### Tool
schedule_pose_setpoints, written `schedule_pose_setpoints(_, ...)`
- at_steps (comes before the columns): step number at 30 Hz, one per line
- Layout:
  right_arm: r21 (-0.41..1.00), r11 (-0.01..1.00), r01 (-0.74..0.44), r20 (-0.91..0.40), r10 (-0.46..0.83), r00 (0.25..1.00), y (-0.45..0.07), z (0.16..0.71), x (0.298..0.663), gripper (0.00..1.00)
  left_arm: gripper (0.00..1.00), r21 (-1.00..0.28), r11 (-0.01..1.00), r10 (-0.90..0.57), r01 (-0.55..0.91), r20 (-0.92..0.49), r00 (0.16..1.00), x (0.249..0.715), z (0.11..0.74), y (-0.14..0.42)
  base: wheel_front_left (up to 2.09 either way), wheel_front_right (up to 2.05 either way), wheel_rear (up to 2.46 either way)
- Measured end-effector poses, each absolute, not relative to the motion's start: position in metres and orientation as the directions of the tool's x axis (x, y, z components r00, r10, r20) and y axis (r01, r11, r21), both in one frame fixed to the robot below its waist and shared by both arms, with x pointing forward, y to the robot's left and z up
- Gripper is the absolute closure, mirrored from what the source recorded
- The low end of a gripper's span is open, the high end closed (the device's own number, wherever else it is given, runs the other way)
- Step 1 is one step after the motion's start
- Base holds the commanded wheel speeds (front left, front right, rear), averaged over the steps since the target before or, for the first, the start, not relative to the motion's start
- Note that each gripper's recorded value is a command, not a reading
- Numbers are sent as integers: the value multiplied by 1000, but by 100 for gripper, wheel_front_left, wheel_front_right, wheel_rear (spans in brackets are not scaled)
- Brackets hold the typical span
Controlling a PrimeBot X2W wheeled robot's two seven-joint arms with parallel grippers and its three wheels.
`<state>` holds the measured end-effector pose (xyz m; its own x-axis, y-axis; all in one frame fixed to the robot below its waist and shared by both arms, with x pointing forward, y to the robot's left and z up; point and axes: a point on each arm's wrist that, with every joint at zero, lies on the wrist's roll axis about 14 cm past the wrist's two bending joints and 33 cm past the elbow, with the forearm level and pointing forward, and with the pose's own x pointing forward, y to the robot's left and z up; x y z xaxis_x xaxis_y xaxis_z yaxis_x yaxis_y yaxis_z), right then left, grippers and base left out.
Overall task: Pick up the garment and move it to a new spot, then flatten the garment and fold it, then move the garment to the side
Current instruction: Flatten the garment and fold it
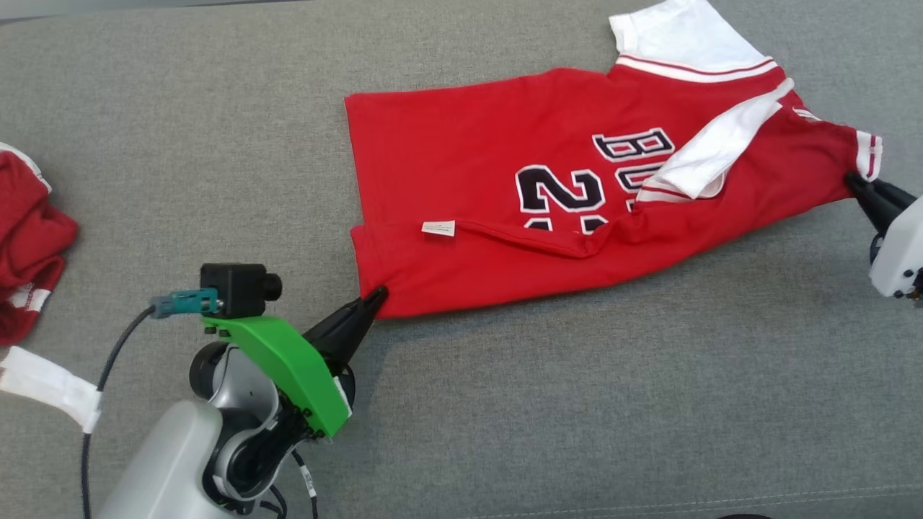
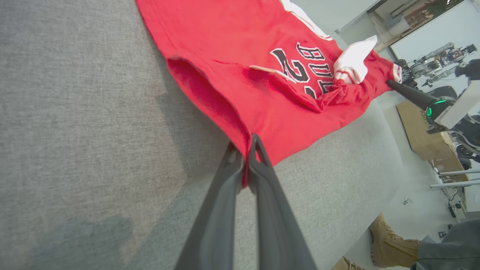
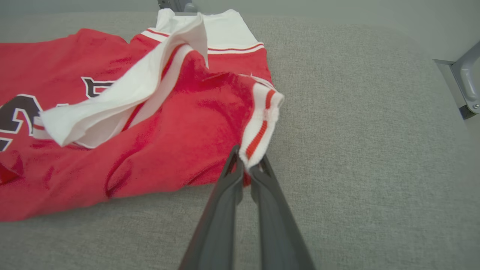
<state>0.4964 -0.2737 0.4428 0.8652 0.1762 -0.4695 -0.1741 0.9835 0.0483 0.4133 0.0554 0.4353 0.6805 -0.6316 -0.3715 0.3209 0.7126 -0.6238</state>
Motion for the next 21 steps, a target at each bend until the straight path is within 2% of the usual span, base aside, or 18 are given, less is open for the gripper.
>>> schedule_pose_setpoints(8, 46, 984, -172, -418, 176, 891, -294, 491, 494, 100, 100, -641, 688, -646, 340, -327, 690, 395, 476, 64, 0, 0, 0)
schedule_pose_setpoints(21, 107, 992, -64, -467, 107, 878, -319, 423, 406, 100, 100, -620, 754, -591, 219, -494, 638, 336, 415, 64, 0, 0, 0)
